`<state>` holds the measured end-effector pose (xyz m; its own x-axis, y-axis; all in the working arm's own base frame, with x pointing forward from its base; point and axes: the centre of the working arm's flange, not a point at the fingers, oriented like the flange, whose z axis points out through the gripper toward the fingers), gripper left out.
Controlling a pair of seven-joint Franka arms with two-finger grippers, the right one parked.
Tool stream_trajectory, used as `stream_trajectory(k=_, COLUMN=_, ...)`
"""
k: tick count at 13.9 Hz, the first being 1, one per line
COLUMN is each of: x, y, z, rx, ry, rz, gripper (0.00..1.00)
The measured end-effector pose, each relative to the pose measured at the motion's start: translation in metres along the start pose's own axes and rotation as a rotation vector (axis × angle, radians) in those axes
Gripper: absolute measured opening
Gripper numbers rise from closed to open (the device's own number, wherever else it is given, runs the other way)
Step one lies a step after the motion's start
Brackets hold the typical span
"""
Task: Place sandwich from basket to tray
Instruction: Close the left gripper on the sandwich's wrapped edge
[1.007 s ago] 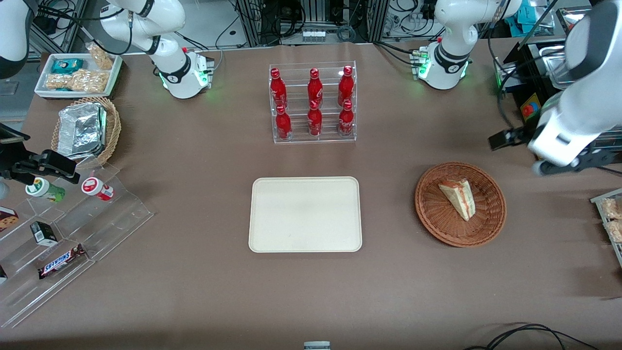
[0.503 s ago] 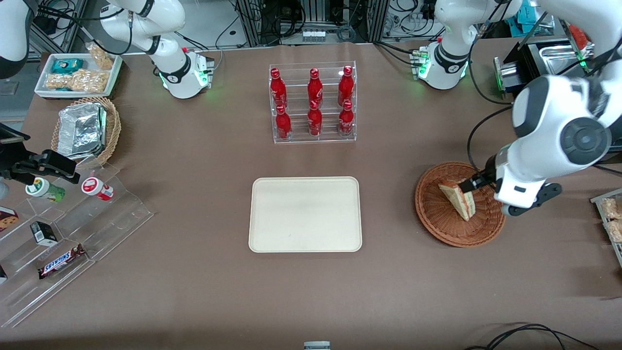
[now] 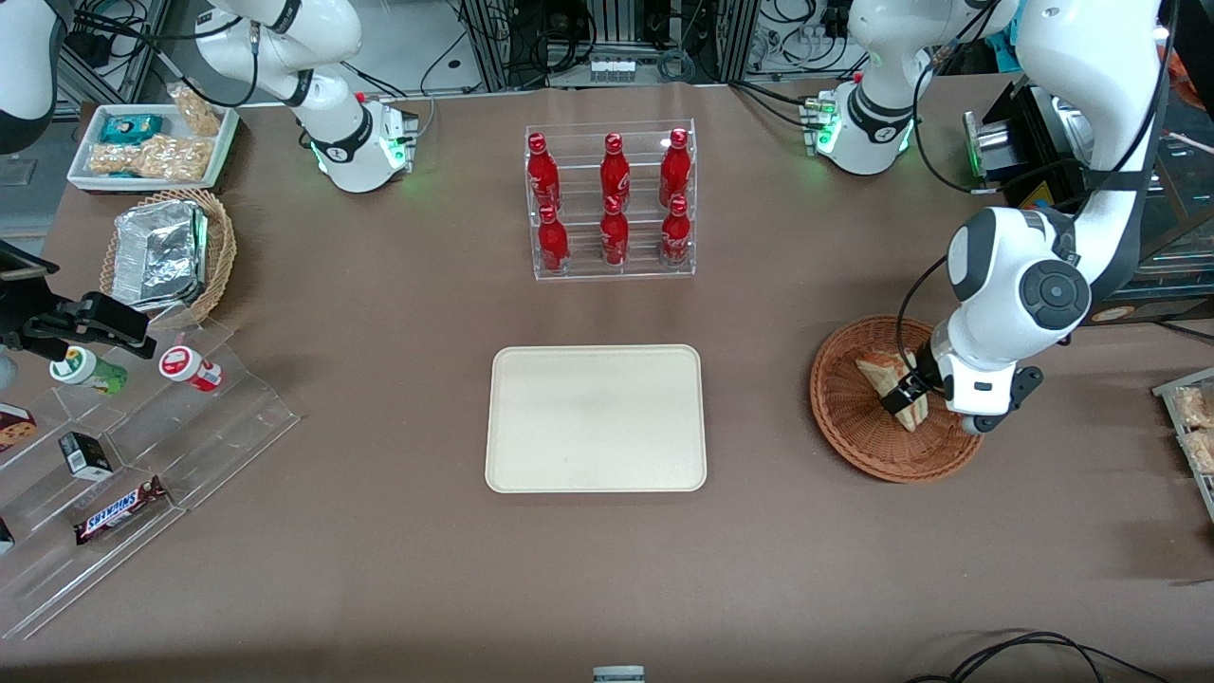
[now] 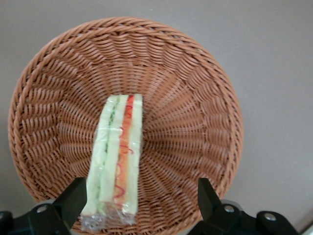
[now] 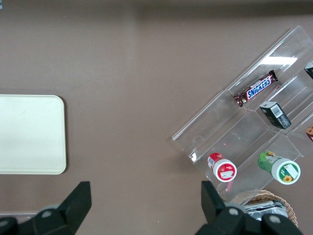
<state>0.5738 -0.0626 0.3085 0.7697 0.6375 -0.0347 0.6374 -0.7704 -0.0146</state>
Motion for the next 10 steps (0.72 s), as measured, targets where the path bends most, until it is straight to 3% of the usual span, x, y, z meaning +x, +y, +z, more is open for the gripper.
stream_trajectory(k=3, x=0.006, y=-0.009, z=0.005, rx=0.007, ry=-0.008, rz=-0.018, gripper=1.00)
stream_trajectory(k=10, x=0.003, y=-0.017, z=0.044, rx=0.053, ry=-0.066, rz=-0.027, gripper=1.00)
